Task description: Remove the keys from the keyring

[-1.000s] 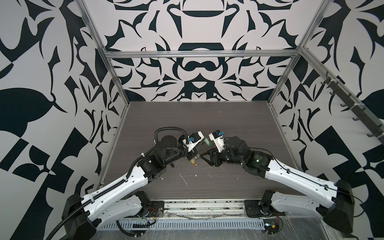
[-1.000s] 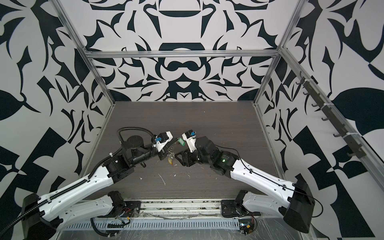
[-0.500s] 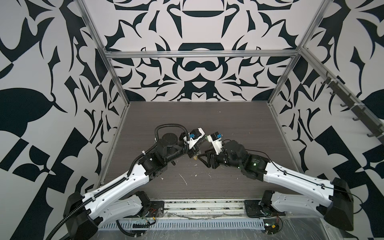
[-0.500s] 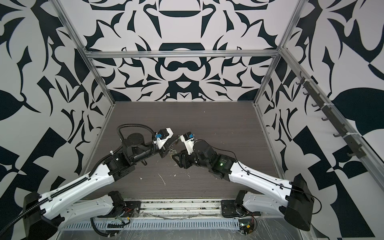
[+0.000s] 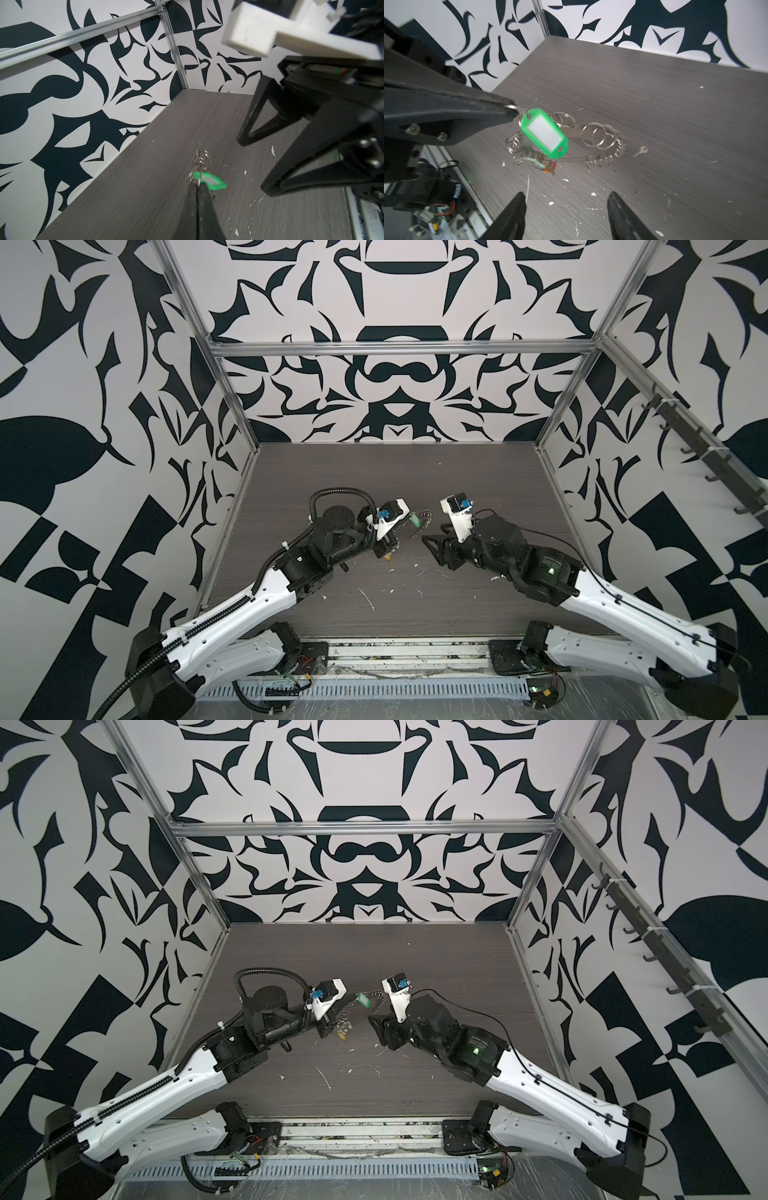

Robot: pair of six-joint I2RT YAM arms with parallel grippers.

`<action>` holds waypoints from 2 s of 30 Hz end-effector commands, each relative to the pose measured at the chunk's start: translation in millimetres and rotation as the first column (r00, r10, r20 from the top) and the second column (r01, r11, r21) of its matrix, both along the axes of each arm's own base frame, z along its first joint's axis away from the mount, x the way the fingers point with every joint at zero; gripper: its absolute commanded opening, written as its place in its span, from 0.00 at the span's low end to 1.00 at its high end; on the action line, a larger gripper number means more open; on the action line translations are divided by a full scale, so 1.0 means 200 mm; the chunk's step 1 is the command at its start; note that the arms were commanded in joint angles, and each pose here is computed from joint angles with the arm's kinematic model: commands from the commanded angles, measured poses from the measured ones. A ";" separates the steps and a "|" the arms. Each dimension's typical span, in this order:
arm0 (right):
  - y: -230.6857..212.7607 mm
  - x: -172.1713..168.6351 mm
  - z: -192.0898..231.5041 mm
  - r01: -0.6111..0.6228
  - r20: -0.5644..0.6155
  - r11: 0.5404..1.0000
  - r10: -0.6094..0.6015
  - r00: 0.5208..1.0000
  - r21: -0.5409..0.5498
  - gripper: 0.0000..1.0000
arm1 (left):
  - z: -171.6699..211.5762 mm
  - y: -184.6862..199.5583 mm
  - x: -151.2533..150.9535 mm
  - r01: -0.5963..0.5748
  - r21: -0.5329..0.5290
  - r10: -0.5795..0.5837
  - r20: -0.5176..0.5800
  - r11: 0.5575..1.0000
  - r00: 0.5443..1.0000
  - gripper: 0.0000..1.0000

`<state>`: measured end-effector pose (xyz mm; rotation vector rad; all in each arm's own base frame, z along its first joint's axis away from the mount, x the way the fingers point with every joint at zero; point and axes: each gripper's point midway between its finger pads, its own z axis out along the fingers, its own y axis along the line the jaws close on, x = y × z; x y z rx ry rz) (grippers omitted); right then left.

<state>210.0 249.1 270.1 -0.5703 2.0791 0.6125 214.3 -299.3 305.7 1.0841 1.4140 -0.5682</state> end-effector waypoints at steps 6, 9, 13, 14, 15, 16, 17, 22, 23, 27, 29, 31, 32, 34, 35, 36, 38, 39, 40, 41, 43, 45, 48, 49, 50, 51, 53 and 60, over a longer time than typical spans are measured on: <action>-0.13 0.05 0.06 -0.061 0.018 0.977 0.066 0.998 -0.205 0.76 | 0.10 0.01 -0.08 0.078 0.011 -0.079 0.075 0.997 0.994 0.00; -0.13 0.05 0.06 -0.108 -0.013 0.968 0.108 0.994 -0.226 0.76 | 0.11 0.02 -0.08 0.082 0.018 -0.083 0.075 0.997 0.994 0.00; -0.09 0.04 0.05 -0.185 -0.071 0.958 0.173 0.982 -0.217 0.76 | 0.11 0.02 -0.10 0.099 0.027 -0.100 0.074 0.995 0.992 0.00; -0.07 0.03 0.04 -0.206 -0.087 0.956 0.192 0.978 -0.209 0.76 | 0.11 0.02 -0.10 0.101 0.029 -0.103 0.075 0.994 0.992 0.00; -0.06 0.02 0.04 -0.225 -0.100 0.953 0.208 0.973 -0.203 0.76 | 0.12 0.02 -0.10 0.102 0.033 -0.104 0.077 0.994 0.992 0.00; -0.05 0.02 0.04 -0.238 -0.108 0.951 0.221 0.969 -0.198 0.76 | 0.12 0.02 -0.10 0.102 0.035 -0.105 0.078 0.994 0.991 0.00; -0.04 0.01 0.03 -0.249 -0.115 0.948 0.229 0.966 -0.199 0.76 | 0.12 0.02 -0.11 0.105 0.036 -0.107 0.079 0.994 0.991 0.00; 0.01 0.03 0.03 -0.290 -0.110 0.936 0.272 0.956 -0.200 0.77 | 0.13 0.01 -0.12 0.124 0.047 -0.127 0.077 0.991 0.989 0.00; 0.01 0.03 0.03 -0.295 -0.108 0.933 0.278 0.955 -0.205 0.77 | 0.13 0.01 -0.12 0.125 0.049 -0.129 0.078 0.991 0.989 0.00; 0.03 0.05 0.02 -0.317 -0.103 0.921 0.300 0.948 -0.229 0.78 | 0.13 0.02 -0.13 0.129 0.059 -0.133 0.076 0.990 0.988 0.00; 0.02 0.06 0.01 -0.315 -0.104 0.913 0.298 0.949 -0.259 0.79 | 0.13 0.02 -0.14 0.133 0.061 -0.138 0.076 0.989 0.988 0.00; 0.03 0.07 0.01 -0.326 -0.102 0.907 0.310 0.945 -0.266 0.79 | 0.13 0.02 -0.15 0.142 0.065 -0.147 0.077 0.988 0.986 0.00; 0.03 0.06 0.00 -0.338 -0.109 0.902 0.320 0.941 -0.268 0.79 | 0.13 0.02 -0.15 0.147 0.067 -0.152 0.078 0.987 0.985 0.00; 0.05 0.05 0.00 -0.360 -0.129 0.893 0.338 0.932 -0.269 0.79 | 0.14 0.02 -0.15 0.149 0.067 -0.154 0.081 0.987 0.985 0.00; 0.05 0.05 -0.01 -0.370 -0.137 0.890 0.344 0.929 -0.267 0.79 | 0.14 0.02 -0.15 0.150 0.066 -0.155 0.082 0.986 0.984 0.00; 0.06 0.05 -0.01 -0.374 -0.141 0.889 0.348 0.927 -0.266 0.79 | 0.15 0.02 -0.15 0.147 0.067 -0.152 0.084 0.987 0.985 0.00; 0.07 0.05 0.00 -0.387 -0.140 0.886 0.362 0.921 -0.254 0.78 | 0.15 0.02 -0.15 0.150 0.065 -0.156 0.086 0.986 0.984 0.00; 0.08 0.05 0.00 -0.390 -0.137 0.886 0.366 0.920 -0.250 0.78 | 0.16 0.02 -0.16 0.152 0.067 -0.158 0.086 0.986 0.984 0.00; 0.09 0.05 0.00 -0.394 -0.131 0.886 0.372 0.919 -0.246 0.78 | 0.16 0.02 -0.16 0.154 0.066 -0.159 0.087 0.986 0.983 0.00; 0.09 0.06 0.01 -0.393 -0.127 0.886 0.372 0.919 -0.246 0.78 | 0.16 0.02 -0.16 0.158 0.066 -0.164 0.086 0.985 0.983 0.00; 0.10 0.06 0.01 -0.398 -0.121 0.886 0.379 0.917 -0.240 0.77 | 0.16 0.02 -0.17 0.166 0.067 -0.171 0.087 0.984 0.981 0.00; 0.12 0.07 0.01 -0.402 -0.120 0.885 0.384 0.915 -0.236 0.77 | 0.17 0.02 -0.17 0.166 0.066 -0.171 0.087 0.984 0.981 0.00; 0.13 0.06 0.00 -0.417 -0.127 0.882 0.398 0.908 -0.220 0.75 | 0.17 0.03 -0.17 0.160 0.068 -0.165 0.091 0.985 0.982 0.00; 0.14 0.06 -0.01 -0.423 -0.130 0.880 0.403 0.906 -0.215 0.74 | 0.17 0.03 -0.17 0.157 0.067 -0.163 0.094 0.985 0.982 0.00; 0.14 0.06 -0.01 -0.426 -0.134 0.880 0.405 0.904 -0.212 0.73 | 0.17 0.03 -0.16 0.153 0.068 -0.159 0.094 0.986 0.983 0.00; 0.15 0.06 -0.02 -0.428 -0.140 0.879 0.406 0.903 -0.210 0.71 | 0.17 0.03 -0.16 0.151 0.069 -0.157 0.095 0.986 0.983 0.00; 0.15 0.05 -0.02 -0.432 -0.142 0.878 0.410 0.901 -0.207 0.67 | 0.18 0.03 -0.16 0.145 0.069 -0.152 0.097 0.987 0.984 0.00; 0.15 0.03 -0.01 -0.442 -0.142 0.878 0.421 0.896 -0.184 0.45 | 0.18 0.04 -0.14 0.124 0.070 -0.131 0.103 0.990 0.986 0.00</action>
